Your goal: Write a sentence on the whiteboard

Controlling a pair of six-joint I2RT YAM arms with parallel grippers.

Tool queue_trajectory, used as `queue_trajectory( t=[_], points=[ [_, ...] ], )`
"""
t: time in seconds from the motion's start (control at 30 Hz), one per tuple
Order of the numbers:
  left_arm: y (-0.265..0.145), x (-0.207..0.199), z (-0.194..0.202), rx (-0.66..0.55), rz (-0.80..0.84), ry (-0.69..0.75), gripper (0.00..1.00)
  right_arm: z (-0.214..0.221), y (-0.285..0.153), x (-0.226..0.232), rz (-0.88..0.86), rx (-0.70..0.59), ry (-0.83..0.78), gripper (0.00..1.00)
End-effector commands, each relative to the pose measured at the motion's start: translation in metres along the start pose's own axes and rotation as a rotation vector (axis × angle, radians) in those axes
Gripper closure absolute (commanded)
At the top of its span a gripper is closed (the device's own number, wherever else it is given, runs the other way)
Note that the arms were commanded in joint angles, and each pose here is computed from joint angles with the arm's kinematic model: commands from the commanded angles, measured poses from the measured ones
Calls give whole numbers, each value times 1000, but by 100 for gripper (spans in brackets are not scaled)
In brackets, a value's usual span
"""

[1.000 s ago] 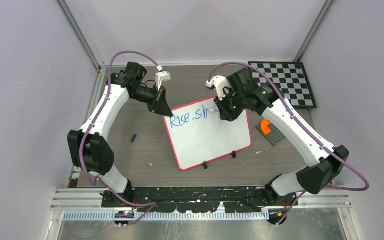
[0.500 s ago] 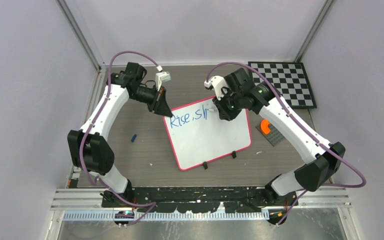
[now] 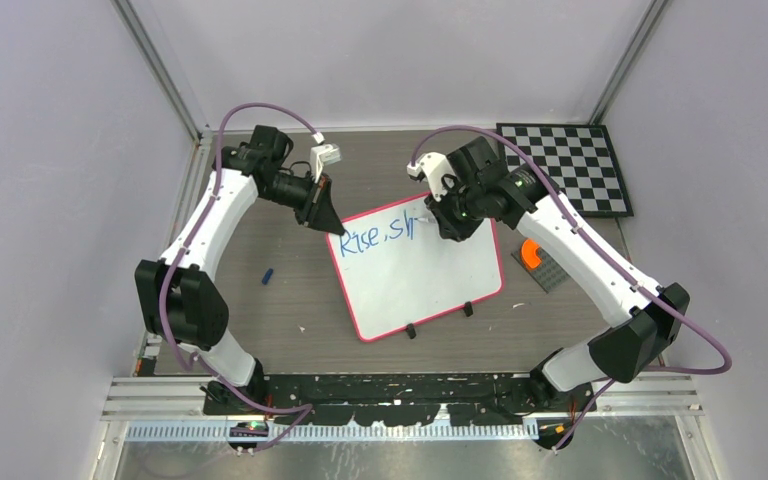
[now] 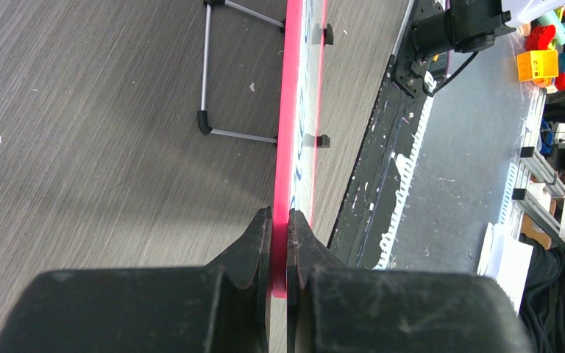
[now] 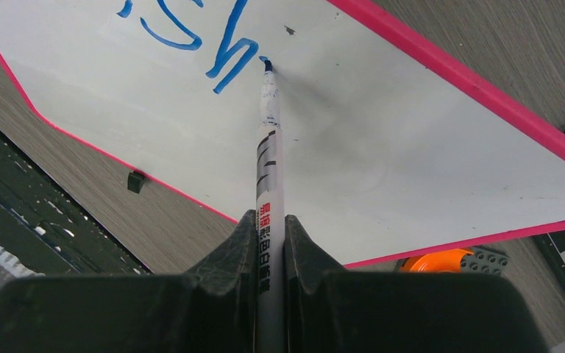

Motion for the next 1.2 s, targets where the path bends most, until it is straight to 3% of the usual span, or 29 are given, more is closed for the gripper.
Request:
queue_trajectory(
  t=[0.0, 0.47, 1.17],
  points=[
    [-2, 7, 4, 30, -61, 31, 100, -5, -8, -11, 86, -45, -7, 100],
    [-2, 7, 3, 26, -62, 35, 100, -5, -6, -15, 118, -36, 23, 100],
    [-1, 7, 3, 25, -58, 36, 100, 13, 3, 5, 13, 42, -23, 100]
  ],
)
Point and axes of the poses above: each gripper's point midway between its finger pads, its own y axis out along the fingers, its own x axis along the line the jaws close on, z = x × y, the point moved 7 cm from there along -y, back along the fingers, and after that the axes turned 2 degrees about y, right-handed, at the moved point
